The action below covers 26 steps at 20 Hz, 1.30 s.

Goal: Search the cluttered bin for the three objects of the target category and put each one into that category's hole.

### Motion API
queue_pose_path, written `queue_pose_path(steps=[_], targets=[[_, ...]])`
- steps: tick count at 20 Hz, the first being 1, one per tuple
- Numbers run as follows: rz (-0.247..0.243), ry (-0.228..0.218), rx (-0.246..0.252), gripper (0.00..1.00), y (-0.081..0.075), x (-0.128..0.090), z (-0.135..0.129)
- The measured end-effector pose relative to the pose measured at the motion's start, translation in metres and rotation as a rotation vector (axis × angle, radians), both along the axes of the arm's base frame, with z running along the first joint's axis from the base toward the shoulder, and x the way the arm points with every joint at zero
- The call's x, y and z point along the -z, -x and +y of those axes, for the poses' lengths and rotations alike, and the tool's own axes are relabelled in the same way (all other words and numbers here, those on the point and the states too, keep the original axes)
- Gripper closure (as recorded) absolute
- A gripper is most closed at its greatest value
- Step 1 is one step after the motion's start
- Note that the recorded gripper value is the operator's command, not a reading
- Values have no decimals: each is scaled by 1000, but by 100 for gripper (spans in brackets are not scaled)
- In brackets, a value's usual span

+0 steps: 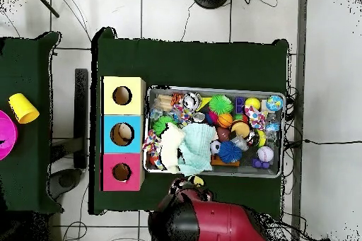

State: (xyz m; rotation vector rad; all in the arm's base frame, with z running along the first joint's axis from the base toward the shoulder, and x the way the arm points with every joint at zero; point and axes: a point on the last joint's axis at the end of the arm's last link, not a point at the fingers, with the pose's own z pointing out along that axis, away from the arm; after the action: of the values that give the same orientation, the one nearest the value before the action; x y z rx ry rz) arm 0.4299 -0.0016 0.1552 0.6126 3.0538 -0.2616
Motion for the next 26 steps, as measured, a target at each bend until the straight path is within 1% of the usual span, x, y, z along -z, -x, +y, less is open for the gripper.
queue_pose_path(steps=[2,4,8,9,12,14,18,20,21,26], targets=[[-2,-4,4,100,0,-2,10],[-7,-14,10,100,-1,-5,26],[-11,-26,17,100,-3,-7,41],[-13,-33,22,100,-4,-8,50],[-11,-38,28,100,-3,-8,59],[0,-45,37,100,-1,-5,71],[20,-54,43,100,2,1,85],[31,-56,47,100,5,6,92],[39,-58,51,100,7,12,98],[36,-58,62,100,9,23,108]])
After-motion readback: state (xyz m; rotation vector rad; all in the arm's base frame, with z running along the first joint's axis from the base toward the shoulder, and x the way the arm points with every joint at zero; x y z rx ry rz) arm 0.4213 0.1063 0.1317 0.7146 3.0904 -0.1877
